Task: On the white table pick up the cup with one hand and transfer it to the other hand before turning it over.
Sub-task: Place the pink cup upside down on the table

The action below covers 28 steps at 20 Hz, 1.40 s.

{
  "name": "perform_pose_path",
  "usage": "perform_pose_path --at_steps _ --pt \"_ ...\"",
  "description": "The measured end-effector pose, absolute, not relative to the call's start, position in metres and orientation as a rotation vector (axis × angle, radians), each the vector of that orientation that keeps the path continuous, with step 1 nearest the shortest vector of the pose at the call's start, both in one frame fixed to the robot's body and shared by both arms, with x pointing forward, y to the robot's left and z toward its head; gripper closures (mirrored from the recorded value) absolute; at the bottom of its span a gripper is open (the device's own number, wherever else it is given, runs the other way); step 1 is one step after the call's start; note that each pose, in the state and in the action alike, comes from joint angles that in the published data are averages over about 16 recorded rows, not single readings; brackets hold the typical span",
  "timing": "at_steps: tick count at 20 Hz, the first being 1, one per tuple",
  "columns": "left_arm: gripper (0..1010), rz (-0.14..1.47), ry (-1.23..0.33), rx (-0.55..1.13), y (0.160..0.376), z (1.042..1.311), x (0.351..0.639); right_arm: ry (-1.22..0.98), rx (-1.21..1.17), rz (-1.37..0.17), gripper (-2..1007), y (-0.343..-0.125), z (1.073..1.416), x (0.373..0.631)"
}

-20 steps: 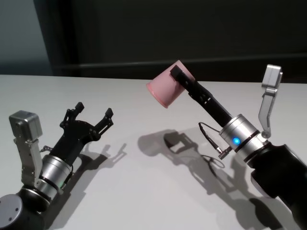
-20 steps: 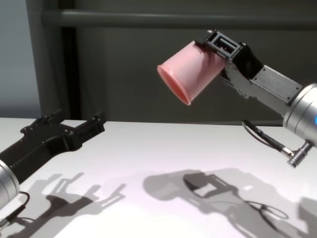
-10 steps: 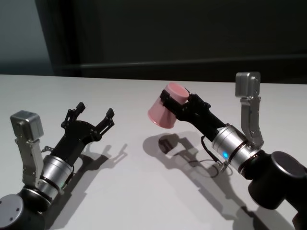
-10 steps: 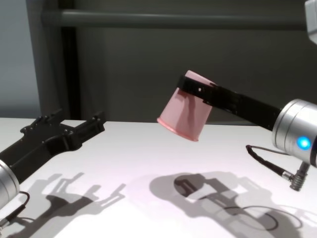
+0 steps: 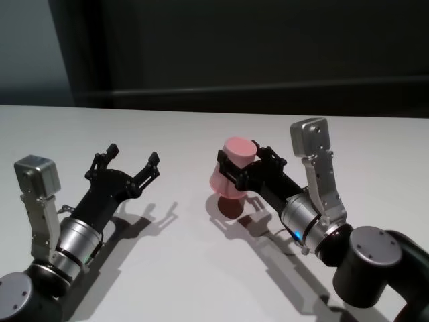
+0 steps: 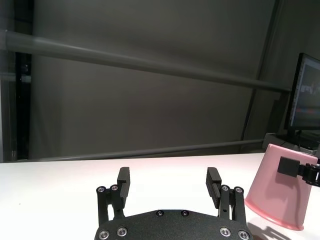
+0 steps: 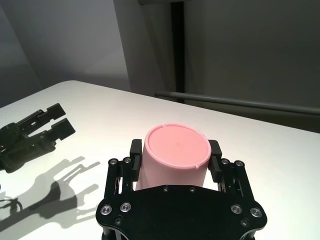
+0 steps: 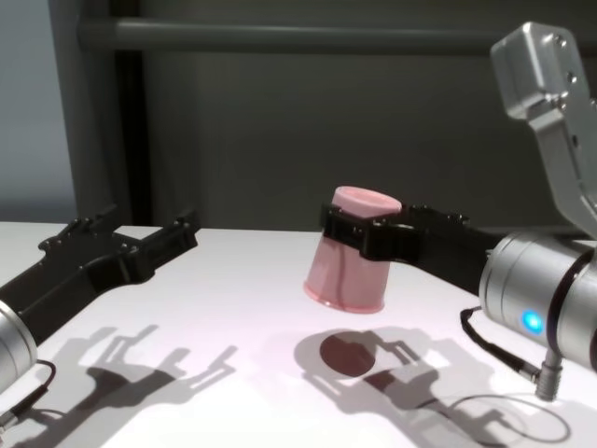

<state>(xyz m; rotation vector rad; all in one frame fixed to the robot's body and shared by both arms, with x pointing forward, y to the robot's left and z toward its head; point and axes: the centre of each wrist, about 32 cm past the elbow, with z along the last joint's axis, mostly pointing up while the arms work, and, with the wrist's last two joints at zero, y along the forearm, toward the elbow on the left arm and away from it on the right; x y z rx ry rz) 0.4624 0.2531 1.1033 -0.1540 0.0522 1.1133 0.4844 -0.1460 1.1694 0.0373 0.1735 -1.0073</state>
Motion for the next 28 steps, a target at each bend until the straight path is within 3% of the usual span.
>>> perform_pose_path --at_steps 21,28 --pt "7 1.113 0.052 -0.154 0.253 1.103 0.462 0.123 -0.099 -1.043 232 -0.129 1.151 0.486" --pt "7 1.113 0.052 -0.154 0.253 1.103 0.462 0.157 -0.097 -1.036 176 -0.129 1.148 0.489"
